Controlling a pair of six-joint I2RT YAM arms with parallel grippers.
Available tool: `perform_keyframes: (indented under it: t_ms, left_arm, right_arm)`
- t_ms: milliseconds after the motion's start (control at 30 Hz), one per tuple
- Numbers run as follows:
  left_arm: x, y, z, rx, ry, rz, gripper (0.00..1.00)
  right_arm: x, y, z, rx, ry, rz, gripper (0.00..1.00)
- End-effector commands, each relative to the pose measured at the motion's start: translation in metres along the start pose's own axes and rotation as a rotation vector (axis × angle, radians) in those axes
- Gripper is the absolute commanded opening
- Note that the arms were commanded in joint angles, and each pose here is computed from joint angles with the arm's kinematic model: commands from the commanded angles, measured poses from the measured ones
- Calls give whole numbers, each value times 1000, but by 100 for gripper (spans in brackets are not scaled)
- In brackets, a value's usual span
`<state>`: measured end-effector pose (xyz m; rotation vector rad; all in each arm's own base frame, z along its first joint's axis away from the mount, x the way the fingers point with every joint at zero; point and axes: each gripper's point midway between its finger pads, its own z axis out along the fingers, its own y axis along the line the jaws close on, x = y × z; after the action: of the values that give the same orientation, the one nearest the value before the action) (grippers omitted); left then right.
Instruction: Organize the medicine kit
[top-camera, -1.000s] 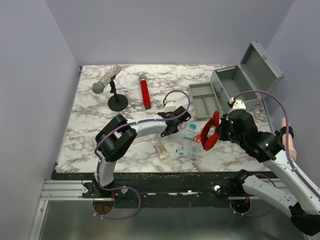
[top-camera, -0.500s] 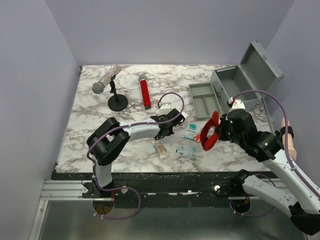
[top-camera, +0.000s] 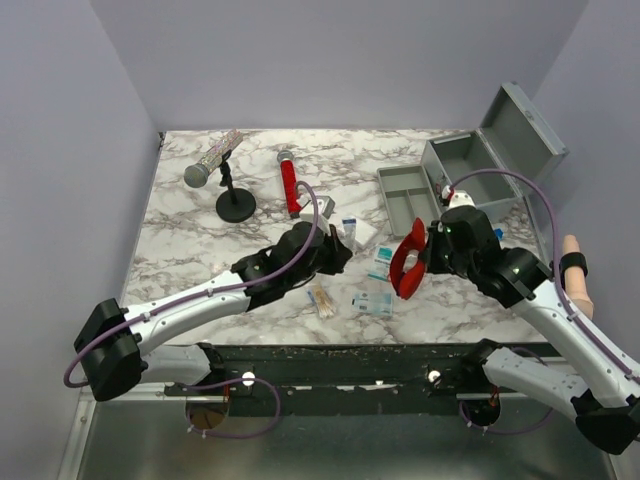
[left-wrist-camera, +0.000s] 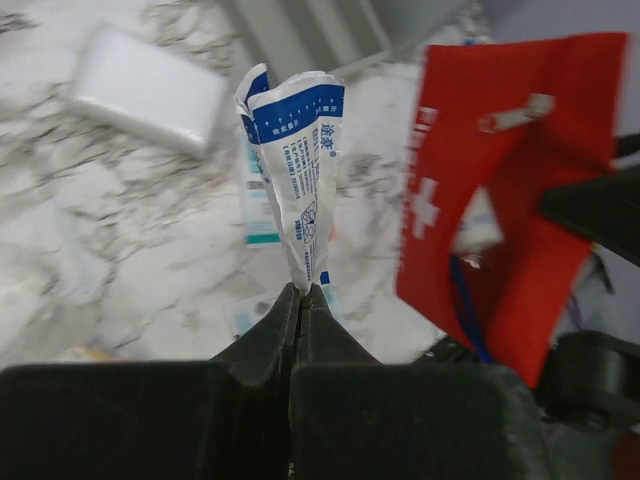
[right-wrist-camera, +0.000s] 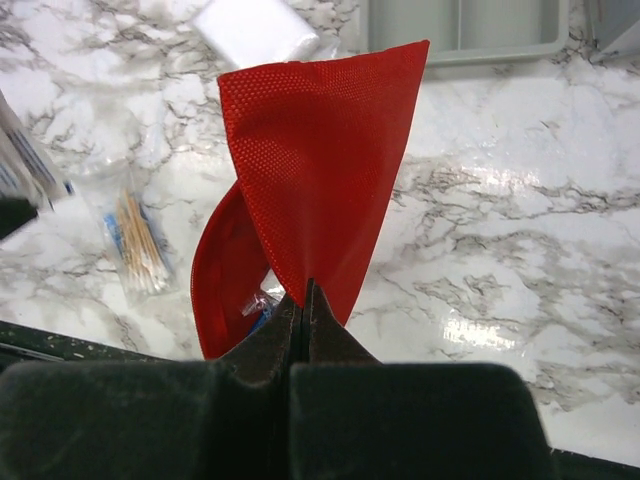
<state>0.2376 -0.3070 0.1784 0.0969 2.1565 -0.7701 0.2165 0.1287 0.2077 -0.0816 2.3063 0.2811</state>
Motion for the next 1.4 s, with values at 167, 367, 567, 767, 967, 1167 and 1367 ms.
perform_keyframes:
  t_ms: [167,367,567,767,967,1167,1367]
  left_arm:
    - [-2,-120,-40,575,0,113,0]
    - [-2,-129,-45,607,-26,179,0]
    - [7,-123,-21,525,0,243,0]
    - [18,-121,-1,439,40,298,0]
    - [23,-115,19,346,74,327,0]
    - [36,-105,38,248,166,352,0]
    - [35,-114,43,258,183,344,0]
  right_arm:
    - [-32,23,-6,-68,-31,38,1]
    - [-36,29,-7,-79,-18,54,1]
    - [-41,41,-15,-140,-14,85,1]
    - [-40,44,-19,-163,-15,89,1]
    - [-41,43,-24,-172,-28,90,1]
    - [-41,42,-30,-183,-48,100,1]
    - [-38,32,-29,-144,-61,94,1]
